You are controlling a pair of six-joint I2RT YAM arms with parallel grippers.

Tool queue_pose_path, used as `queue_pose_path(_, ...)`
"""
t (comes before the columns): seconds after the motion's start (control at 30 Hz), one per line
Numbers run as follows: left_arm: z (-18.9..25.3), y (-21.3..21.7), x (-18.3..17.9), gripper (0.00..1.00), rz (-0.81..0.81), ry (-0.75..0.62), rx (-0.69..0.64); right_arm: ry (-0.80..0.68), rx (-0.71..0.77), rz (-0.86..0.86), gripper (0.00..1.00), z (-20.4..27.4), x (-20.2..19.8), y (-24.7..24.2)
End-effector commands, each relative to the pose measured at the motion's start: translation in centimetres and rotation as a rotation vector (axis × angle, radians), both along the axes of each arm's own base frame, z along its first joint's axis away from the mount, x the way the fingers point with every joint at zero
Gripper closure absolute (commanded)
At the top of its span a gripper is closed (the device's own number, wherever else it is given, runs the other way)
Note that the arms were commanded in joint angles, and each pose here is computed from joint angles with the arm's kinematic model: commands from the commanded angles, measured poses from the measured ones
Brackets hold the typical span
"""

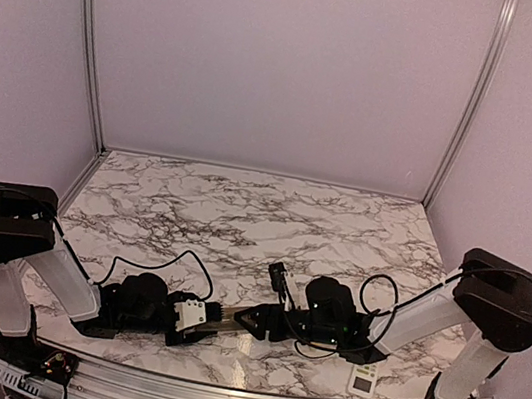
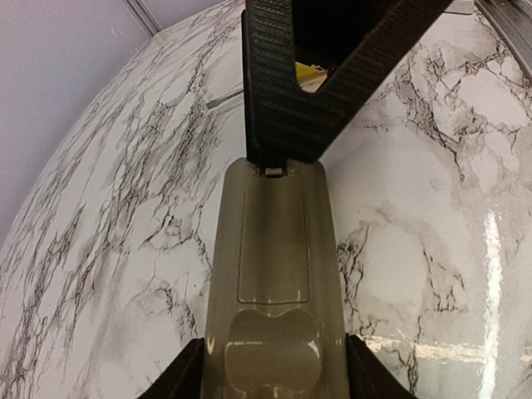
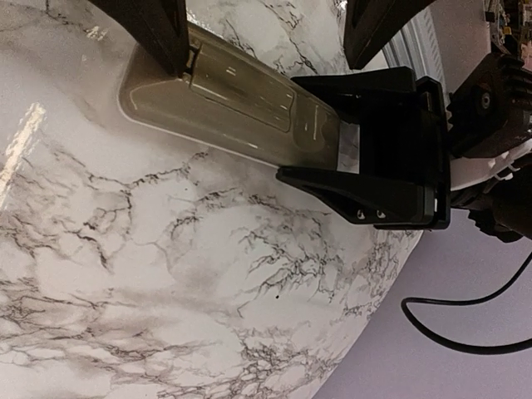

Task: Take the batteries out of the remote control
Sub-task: Remove the battery cover from the remote control.

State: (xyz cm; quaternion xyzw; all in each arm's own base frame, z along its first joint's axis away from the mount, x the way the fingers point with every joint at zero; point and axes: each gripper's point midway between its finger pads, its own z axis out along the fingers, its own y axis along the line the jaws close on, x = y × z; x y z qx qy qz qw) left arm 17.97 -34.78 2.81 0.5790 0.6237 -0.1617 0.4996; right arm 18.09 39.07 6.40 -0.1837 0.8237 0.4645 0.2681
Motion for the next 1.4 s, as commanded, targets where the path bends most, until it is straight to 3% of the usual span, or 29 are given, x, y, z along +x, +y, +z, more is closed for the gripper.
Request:
queue_pose_path(0.0, 2.0, -1.2, -0.2, 1.0, -0.032, -0.034, -0.066, 0.087, -0.001, 0.063, 0.38, -1.5, -1.8, -0.3)
queue_pose_path(1.37, 2.2, -1.2, -0.5, 1.0, -0.048, -0.031, -0.069, 0.109, 0.148, 0.121, 0.41, 0.4, -2.3, -0.1)
